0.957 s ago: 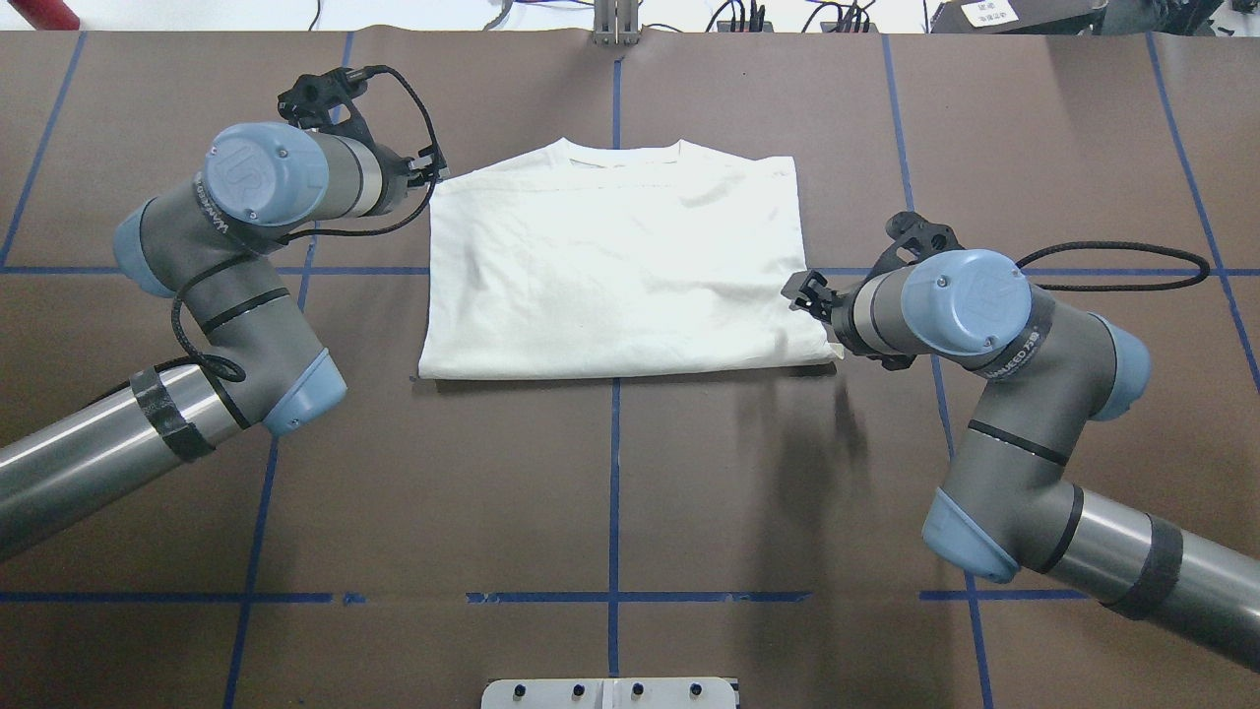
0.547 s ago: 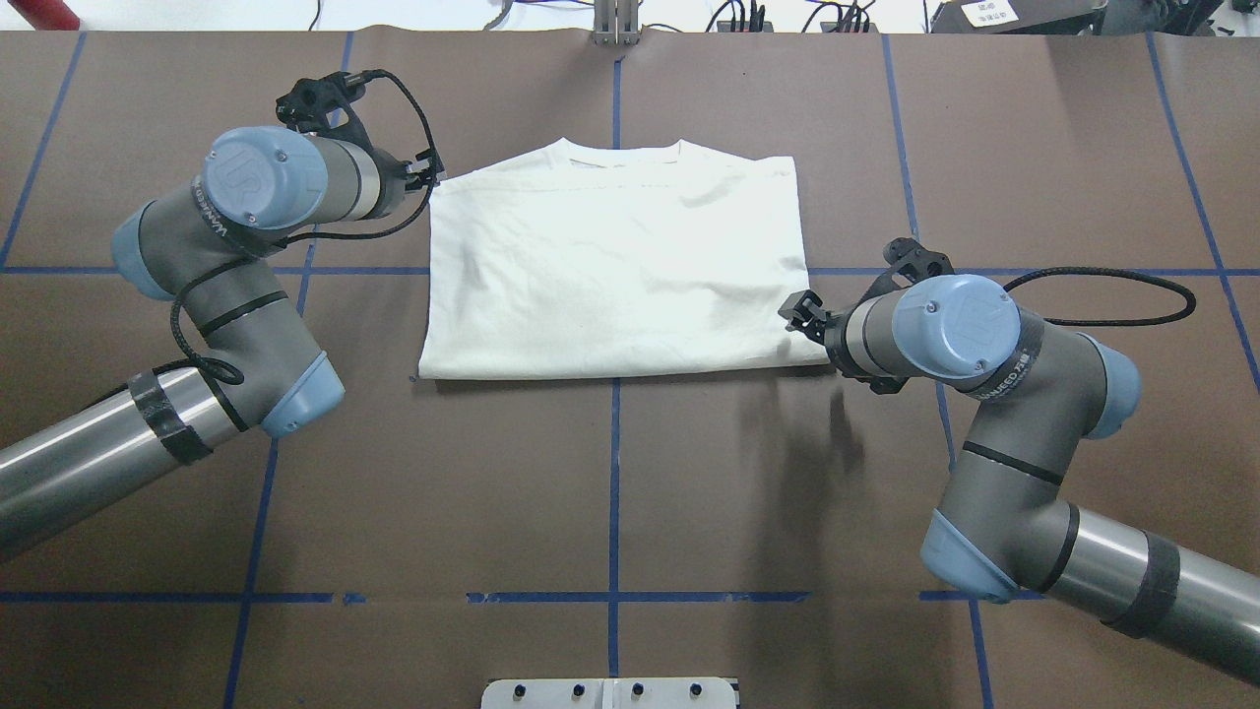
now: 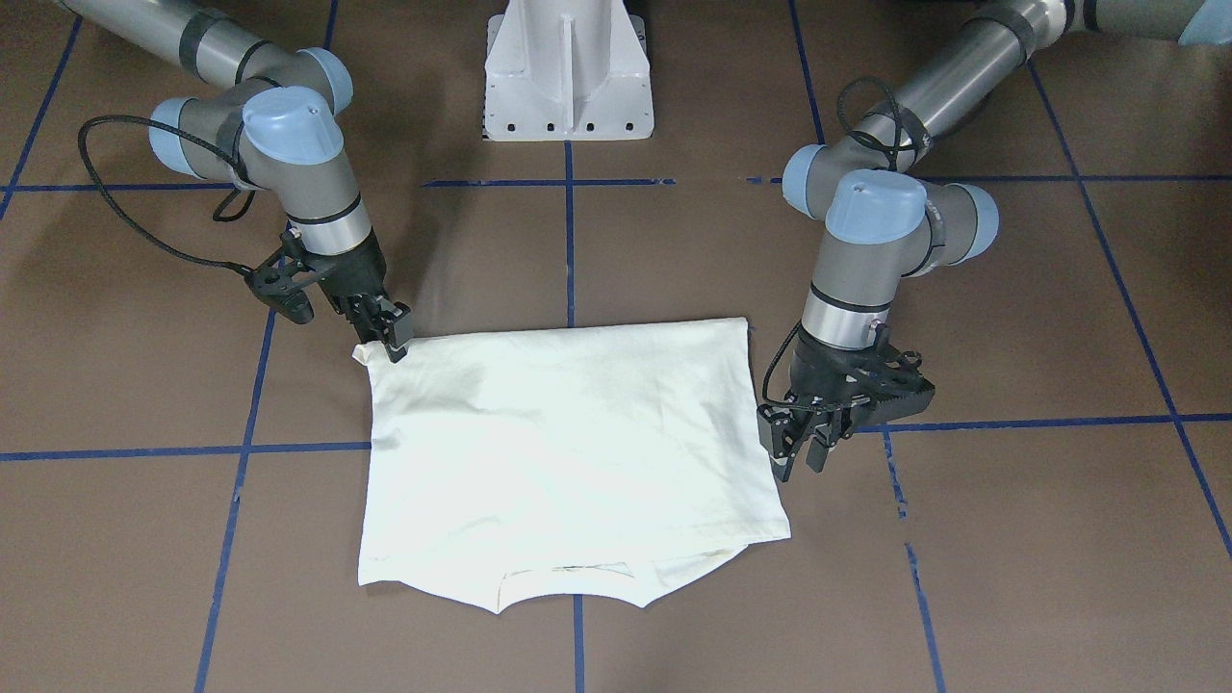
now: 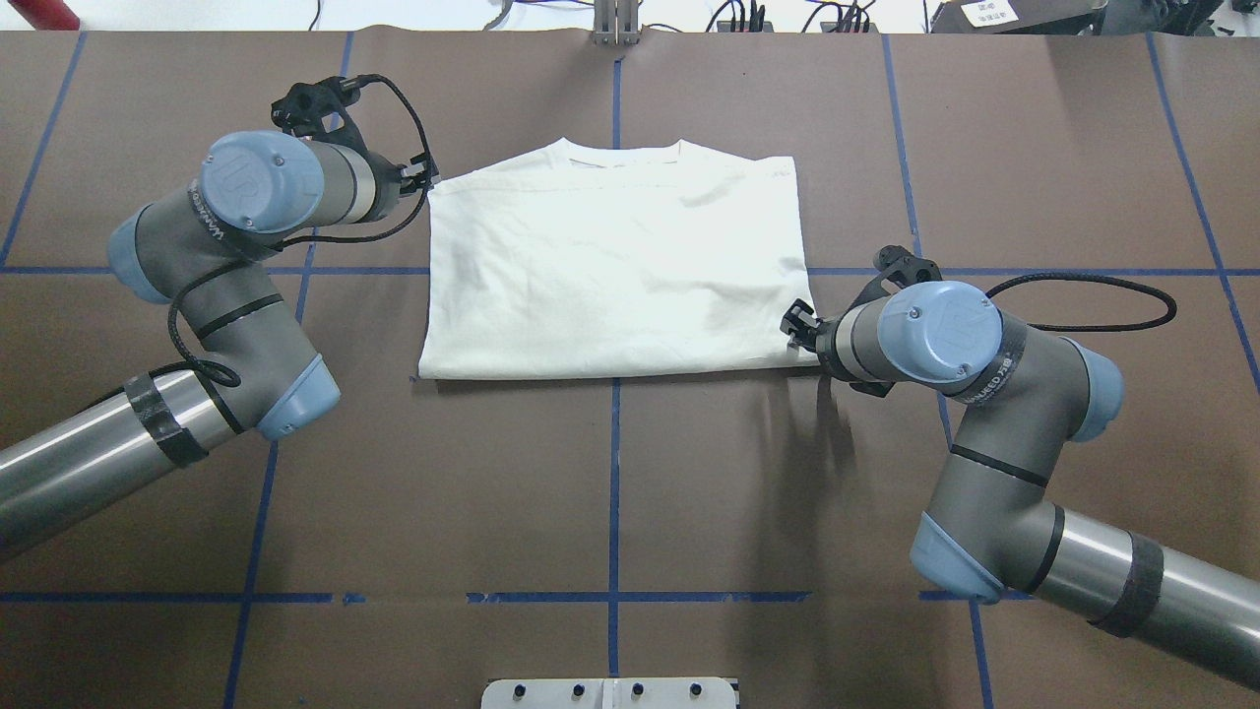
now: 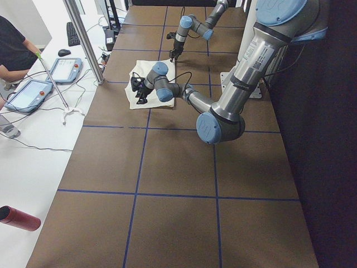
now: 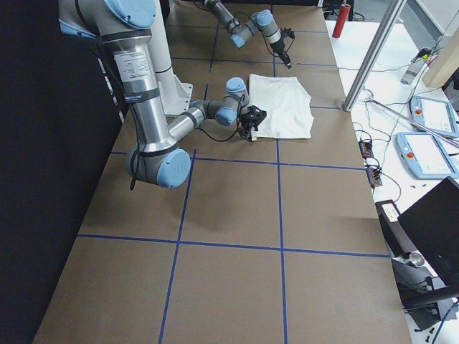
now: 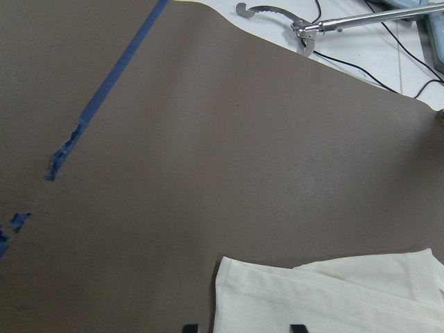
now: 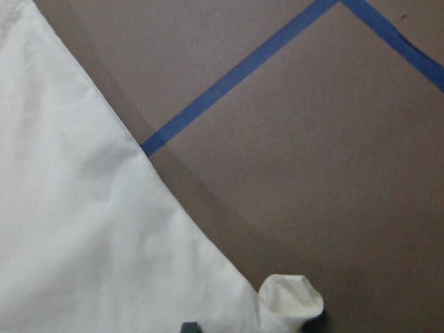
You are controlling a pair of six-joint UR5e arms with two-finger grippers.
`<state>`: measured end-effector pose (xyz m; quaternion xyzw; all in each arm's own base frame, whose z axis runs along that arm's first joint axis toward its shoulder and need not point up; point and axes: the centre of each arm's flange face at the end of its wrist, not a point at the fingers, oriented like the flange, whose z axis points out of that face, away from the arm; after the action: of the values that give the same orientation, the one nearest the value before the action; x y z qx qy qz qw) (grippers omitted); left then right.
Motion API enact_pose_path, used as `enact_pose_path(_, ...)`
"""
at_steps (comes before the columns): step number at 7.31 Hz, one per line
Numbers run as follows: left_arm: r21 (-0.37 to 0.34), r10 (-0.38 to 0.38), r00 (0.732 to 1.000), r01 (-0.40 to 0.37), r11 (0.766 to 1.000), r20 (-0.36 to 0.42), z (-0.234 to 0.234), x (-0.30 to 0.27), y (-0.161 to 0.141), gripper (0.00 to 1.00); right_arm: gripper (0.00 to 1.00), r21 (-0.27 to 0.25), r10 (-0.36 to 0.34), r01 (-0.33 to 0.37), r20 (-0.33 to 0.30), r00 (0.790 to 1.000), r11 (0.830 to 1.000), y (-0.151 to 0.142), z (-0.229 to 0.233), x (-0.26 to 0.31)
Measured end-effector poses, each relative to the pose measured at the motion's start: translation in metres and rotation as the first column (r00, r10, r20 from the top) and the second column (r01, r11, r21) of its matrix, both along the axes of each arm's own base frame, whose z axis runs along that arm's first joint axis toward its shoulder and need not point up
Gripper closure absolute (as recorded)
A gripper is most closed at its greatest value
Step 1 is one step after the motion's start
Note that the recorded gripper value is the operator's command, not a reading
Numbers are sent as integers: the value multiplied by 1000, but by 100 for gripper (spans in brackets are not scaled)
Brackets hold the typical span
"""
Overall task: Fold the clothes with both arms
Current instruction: 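Grasp the corner of the folded shirt nearest the right gripper, then drag the held corner toward the robot with the right gripper, rotating the shirt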
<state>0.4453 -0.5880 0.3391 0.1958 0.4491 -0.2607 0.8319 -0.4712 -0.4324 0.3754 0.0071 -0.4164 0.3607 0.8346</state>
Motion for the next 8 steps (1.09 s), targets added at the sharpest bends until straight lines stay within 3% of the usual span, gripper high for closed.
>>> enact_pose_path(5,-2,-1,1000,1,1000,2,1,0,0,47,100,-1,4,-4,36,999,1000,11,-12,16)
enact_pose_path(6,0,-1,1000,1,1000,-4,-2,-1,1,47,100,1,-12,12,58,998,1000,32,-17,33)
enact_pose_path(8,19,8,999,-7,1000,-37,-16,-8,14,47,100,-48,-124,133,151,981,990,124,-38,81)
